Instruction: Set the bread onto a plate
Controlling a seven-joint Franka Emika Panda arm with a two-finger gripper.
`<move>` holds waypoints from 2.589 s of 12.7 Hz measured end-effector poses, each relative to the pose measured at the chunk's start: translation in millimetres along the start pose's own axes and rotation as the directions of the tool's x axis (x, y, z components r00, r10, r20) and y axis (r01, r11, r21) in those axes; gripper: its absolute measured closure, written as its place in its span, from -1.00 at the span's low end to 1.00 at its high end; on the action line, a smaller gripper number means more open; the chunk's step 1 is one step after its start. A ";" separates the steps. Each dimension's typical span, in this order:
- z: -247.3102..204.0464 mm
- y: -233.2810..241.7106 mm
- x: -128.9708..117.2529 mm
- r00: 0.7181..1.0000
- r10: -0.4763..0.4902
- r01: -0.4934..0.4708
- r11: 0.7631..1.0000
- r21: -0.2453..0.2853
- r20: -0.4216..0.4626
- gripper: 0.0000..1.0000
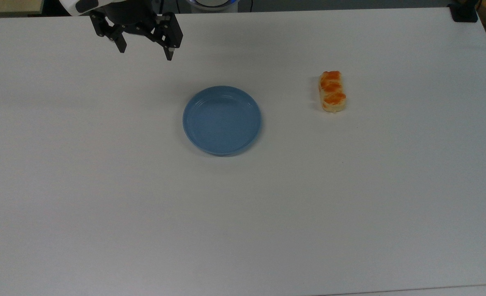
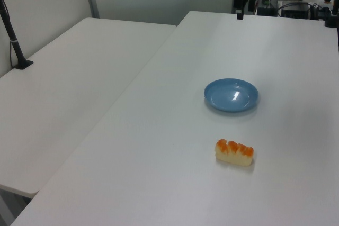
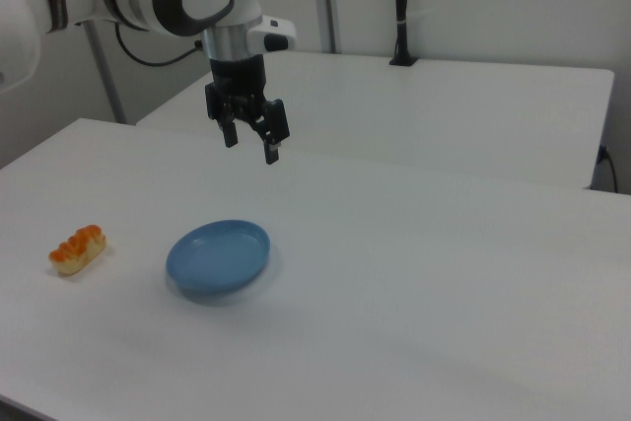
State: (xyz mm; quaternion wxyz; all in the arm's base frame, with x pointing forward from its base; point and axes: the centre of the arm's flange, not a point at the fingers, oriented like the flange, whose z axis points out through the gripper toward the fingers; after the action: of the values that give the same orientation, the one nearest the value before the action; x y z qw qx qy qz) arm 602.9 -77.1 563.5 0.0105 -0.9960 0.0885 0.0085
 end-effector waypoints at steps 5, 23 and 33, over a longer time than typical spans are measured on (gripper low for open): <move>0.0 0.5 0.0 1.000 0.001 -0.001 1.000 -0.001 0.000 -1.00; 16.4 -211.6 -51.3 0.979 -0.197 0.198 0.980 -0.009 0.047 -1.00; 138.8 -405.1 -116.3 0.982 -0.175 0.180 0.982 -0.064 0.070 -1.00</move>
State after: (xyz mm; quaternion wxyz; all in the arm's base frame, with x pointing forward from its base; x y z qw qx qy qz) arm 557.9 345.2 434.9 -0.0208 -0.9989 -0.0014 0.0423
